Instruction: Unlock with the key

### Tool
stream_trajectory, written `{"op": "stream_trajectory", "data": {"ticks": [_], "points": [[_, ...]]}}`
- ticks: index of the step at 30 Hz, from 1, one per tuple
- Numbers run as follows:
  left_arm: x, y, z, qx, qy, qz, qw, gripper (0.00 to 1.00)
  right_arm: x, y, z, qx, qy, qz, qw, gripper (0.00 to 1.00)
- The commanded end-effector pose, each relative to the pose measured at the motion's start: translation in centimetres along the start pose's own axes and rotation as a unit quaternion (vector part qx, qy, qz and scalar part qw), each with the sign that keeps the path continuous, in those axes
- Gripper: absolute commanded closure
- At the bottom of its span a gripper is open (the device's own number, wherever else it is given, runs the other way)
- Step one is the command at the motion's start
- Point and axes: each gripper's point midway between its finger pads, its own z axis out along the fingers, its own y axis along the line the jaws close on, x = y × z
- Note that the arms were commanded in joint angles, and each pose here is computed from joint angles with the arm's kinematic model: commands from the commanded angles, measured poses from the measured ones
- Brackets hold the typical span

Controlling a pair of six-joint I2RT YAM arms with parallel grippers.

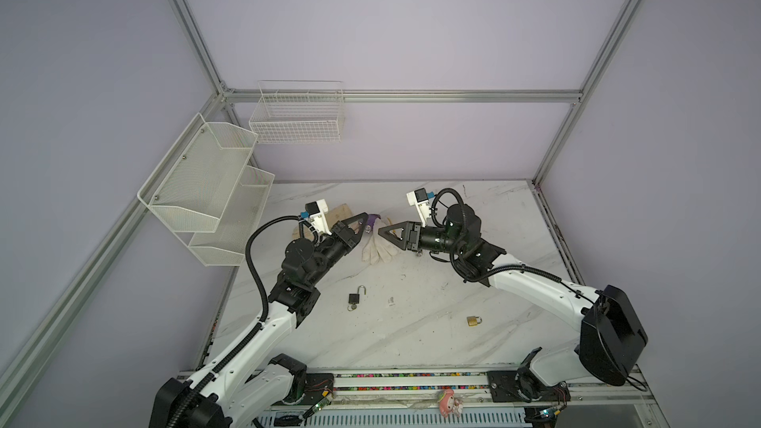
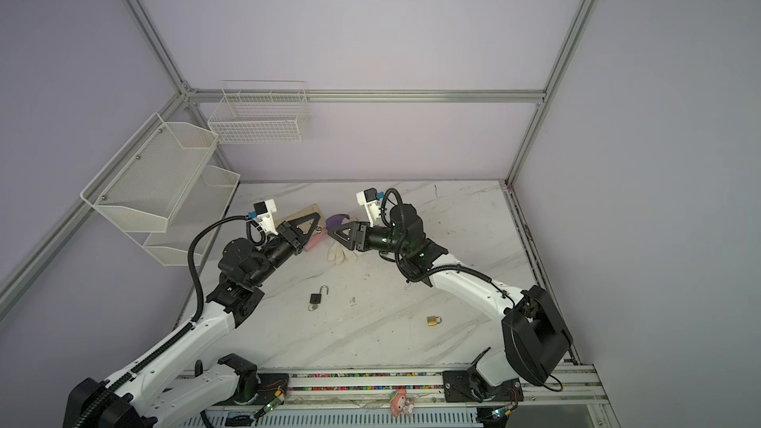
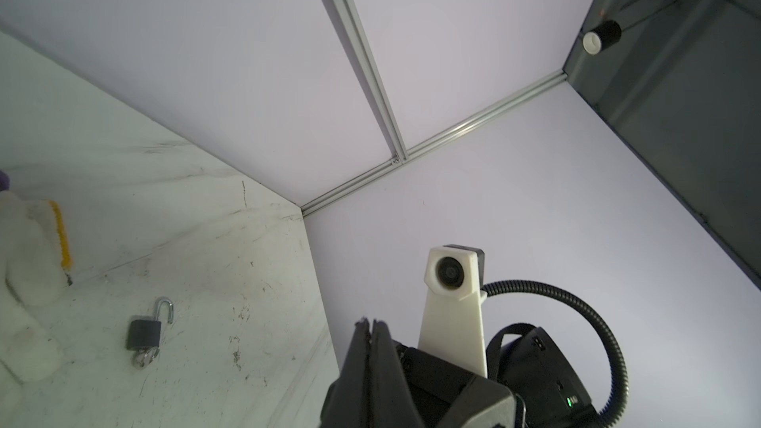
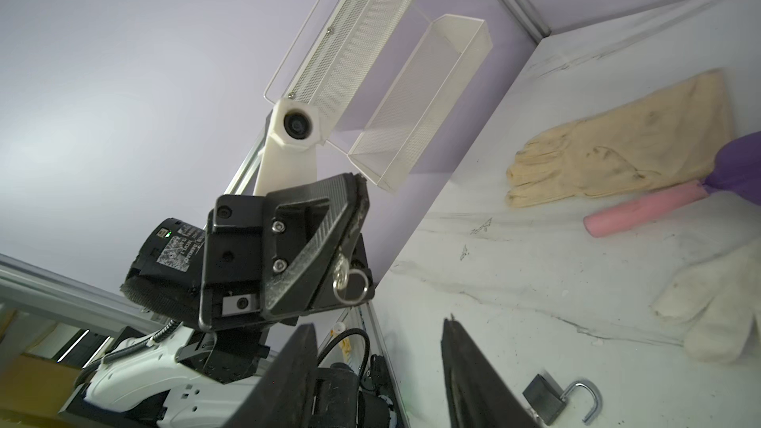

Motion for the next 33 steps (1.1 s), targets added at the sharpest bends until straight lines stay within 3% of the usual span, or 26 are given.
{"op": "stream_trajectory", "data": {"ticks": [1, 7, 17, 27, 33], "points": [[-1.6, -6.8, 0.5, 0.097, -0.009, 0.114, 0.989, 1.00, -0.4, 2.5, 0.0, -0.057, 0.006, 0.003, 0.998, 0.48], [-1.2, -7.7, 0.7, 0.111, -0.004, 0.128, 0.986, 1.00, -1.0, 4.3, -0.2, -0.110, -0.009, -0.014, 0.994, 0.50], [-1.0, -8.4, 0.4, 0.124, -0.005, 0.126, 0.984, 1.00, -1.5, 4.3, -0.3, -0.111, -0.027, -0.024, 0.993, 0.68], [-1.2, -9.2, 0.4, 0.144, -0.012, 0.113, 0.983, 1.00, -1.5, 3.4, 0.2, -0.104, -0.028, -0.022, 0.994, 0.71], [-1.0, -9.2, 0.5, 0.147, -0.008, 0.115, 0.982, 1.00, -2.0, 3.9, 0.2, -0.108, -0.035, -0.030, 0.993, 0.83]]}}
